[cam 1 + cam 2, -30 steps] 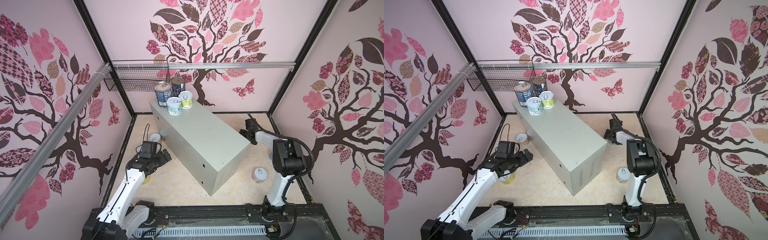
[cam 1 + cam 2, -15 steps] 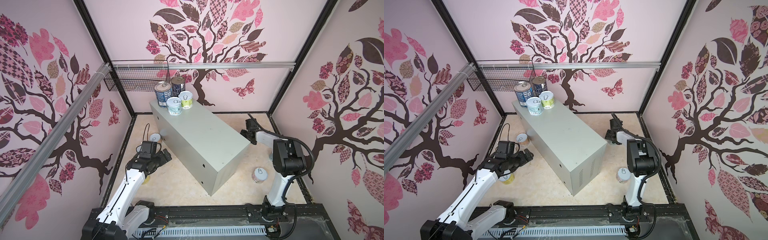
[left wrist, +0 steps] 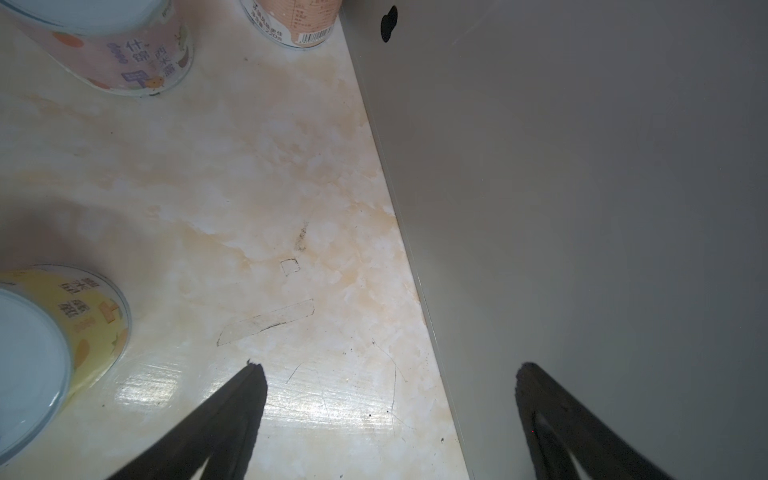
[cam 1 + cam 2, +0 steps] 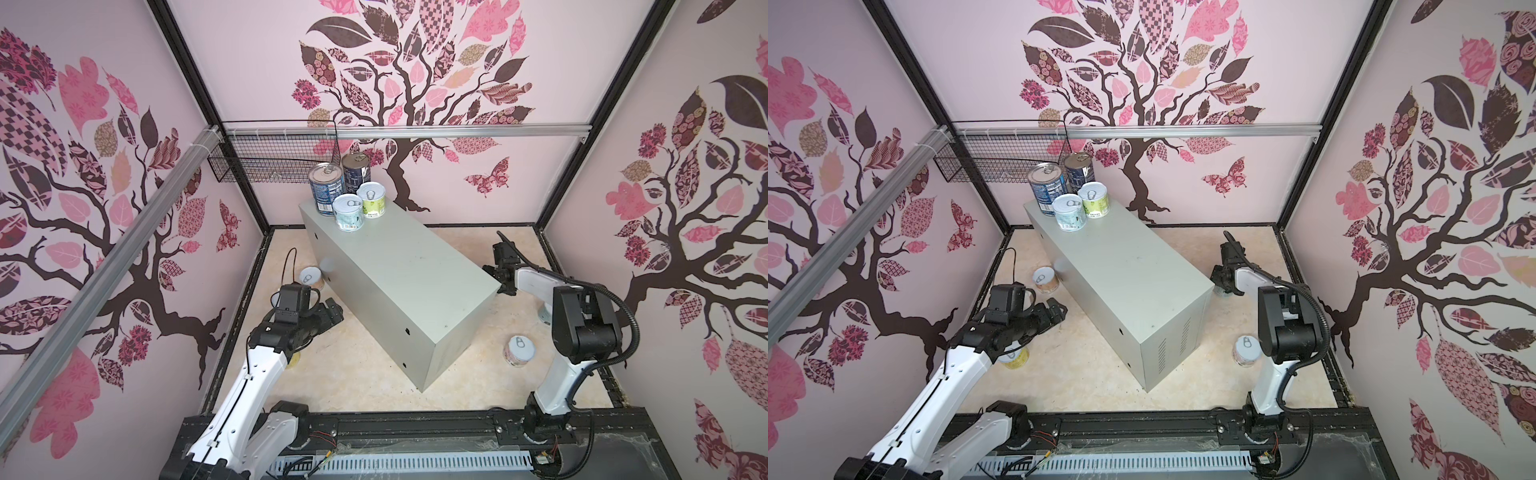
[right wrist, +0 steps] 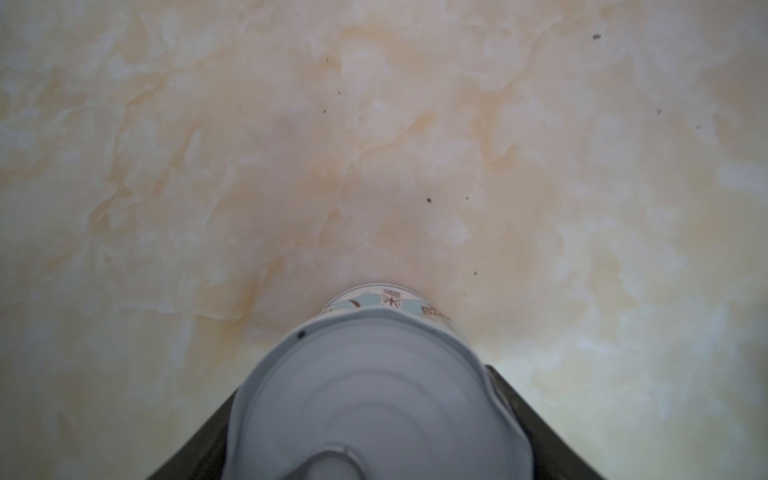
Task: Place and organize the canned foods onto the counter
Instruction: 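Close the right gripper on the white-lidded floor can, then lift the white-lidded can and carry it up toward the box top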
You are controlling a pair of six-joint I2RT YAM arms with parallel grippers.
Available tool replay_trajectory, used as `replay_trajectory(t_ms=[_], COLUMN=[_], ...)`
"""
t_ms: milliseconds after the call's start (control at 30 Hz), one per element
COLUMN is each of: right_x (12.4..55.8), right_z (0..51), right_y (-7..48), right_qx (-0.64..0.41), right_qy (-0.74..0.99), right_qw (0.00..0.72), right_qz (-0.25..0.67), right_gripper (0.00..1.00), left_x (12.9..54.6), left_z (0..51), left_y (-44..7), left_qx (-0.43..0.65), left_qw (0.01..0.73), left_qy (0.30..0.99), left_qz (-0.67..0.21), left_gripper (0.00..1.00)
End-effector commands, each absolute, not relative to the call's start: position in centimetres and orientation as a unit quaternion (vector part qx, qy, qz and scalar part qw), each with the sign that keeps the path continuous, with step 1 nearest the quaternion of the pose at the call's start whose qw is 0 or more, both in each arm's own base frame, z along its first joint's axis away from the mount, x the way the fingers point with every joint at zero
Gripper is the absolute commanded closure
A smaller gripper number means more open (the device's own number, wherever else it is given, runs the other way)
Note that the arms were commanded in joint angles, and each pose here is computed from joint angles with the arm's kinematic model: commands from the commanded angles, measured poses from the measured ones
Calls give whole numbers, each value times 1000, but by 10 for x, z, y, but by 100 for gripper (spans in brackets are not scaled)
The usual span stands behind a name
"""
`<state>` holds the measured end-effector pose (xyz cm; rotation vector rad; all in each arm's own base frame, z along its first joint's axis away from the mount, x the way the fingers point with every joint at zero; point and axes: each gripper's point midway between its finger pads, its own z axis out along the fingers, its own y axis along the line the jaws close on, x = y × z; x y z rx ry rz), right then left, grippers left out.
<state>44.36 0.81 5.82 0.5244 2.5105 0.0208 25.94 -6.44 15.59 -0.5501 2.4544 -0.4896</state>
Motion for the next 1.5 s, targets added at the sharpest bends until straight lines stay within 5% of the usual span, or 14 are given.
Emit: replay_trajectory(t_ms=[0,1467], right_x=[450,349], right_z=[117,413], right_y=[10,63], right_qx=[197,96], right_qy=[917,811], right_qw=[346,556], right_qz=[31,155], right_gripper=[36,38], left_x=[259,225], left_z=[155,260], left_y=[-67,-55], left_qx=[-189,-174], left_qw=[296,404], left_qy=[916,872], left_qz=[-193,-212], left_gripper=[3,4])
